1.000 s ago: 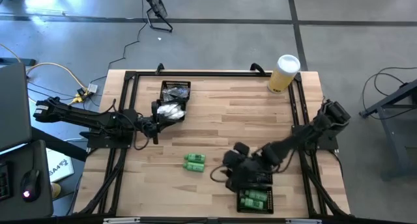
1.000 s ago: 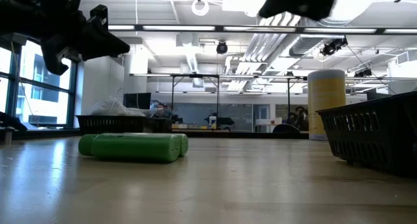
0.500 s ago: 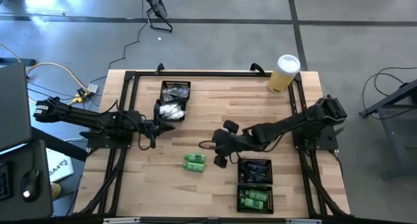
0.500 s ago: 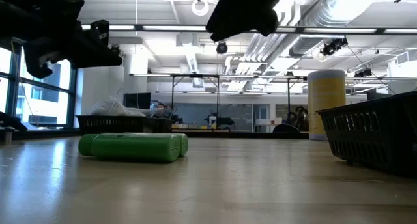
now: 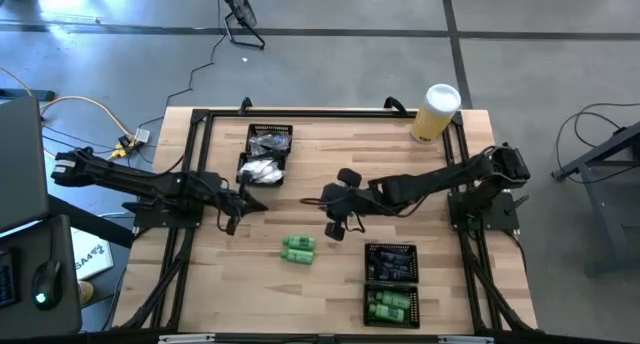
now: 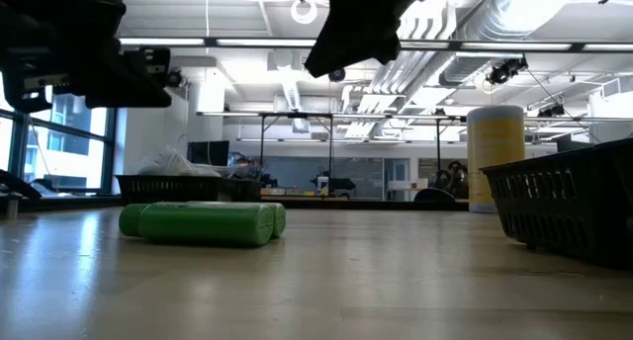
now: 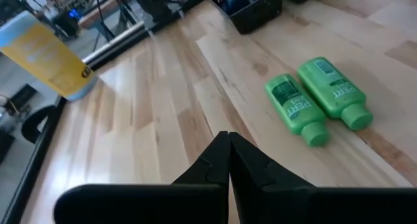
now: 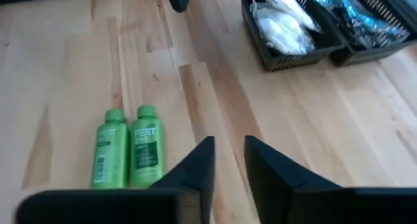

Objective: Pick & Place Travel size toiletries
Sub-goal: Put the green shampoo into the bottom black basket

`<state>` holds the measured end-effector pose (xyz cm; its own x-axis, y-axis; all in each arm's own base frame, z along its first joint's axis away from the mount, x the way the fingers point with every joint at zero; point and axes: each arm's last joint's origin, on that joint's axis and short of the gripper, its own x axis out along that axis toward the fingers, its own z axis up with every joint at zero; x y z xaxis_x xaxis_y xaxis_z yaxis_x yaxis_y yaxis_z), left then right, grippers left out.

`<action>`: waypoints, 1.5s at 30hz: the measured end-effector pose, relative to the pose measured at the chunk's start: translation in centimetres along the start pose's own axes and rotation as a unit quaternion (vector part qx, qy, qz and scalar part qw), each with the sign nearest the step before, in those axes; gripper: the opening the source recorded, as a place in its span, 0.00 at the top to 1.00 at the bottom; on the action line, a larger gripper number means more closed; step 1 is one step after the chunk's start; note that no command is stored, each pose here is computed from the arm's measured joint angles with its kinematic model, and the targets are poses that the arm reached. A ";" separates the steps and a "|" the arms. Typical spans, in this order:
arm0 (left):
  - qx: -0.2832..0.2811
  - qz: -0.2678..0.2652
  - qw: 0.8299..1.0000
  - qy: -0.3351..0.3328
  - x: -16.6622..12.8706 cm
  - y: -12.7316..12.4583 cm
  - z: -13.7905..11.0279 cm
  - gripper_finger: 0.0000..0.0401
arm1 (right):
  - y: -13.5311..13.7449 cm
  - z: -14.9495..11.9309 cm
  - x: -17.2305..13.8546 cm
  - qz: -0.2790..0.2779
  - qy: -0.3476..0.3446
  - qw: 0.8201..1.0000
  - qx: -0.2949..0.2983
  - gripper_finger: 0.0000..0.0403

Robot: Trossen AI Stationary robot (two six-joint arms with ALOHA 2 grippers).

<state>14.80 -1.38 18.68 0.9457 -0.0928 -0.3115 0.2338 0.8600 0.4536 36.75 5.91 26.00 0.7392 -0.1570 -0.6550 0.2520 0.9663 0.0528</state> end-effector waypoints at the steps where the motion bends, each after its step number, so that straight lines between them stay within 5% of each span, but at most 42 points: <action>1: -0.001 -0.002 1.000 0.003 0.1 0.0 -0.1 1.00 | 0.0 0.0 0.0 -0.003 -0.002 1.000 -0.008 0.83; 6: -0.005 -0.010 1.000 0.027 0.7 -0.3 -0.5 1.00 | -0.3 -1.1 0.6 -0.023 -0.003 0.999 -0.023 0.98; 19: -0.117 -0.123 0.983 0.074 3.0 -1.7 -2.1 1.00 | -1.2 -3.5 2.5 -0.011 -0.059 0.998 0.001 0.99; 33: -0.169 -0.147 0.970 0.096 6.7 -2.9 -4.0 1.00 | -1.1 -3.3 2.6 -0.003 -0.090 0.996 -0.015 0.99; 45: -0.137 -0.198 0.964 0.109 9.9 -4.3 -2.6 1.00 | -1.4 -3.1 2.7 -0.009 -0.096 0.995 -0.025 0.99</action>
<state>22.52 -4.69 11.48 0.7169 -0.3595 -0.5973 0.4704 0.8818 0.0338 36.44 4.76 21.87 0.8412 -0.2067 -0.4997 0.2395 0.9709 0.0016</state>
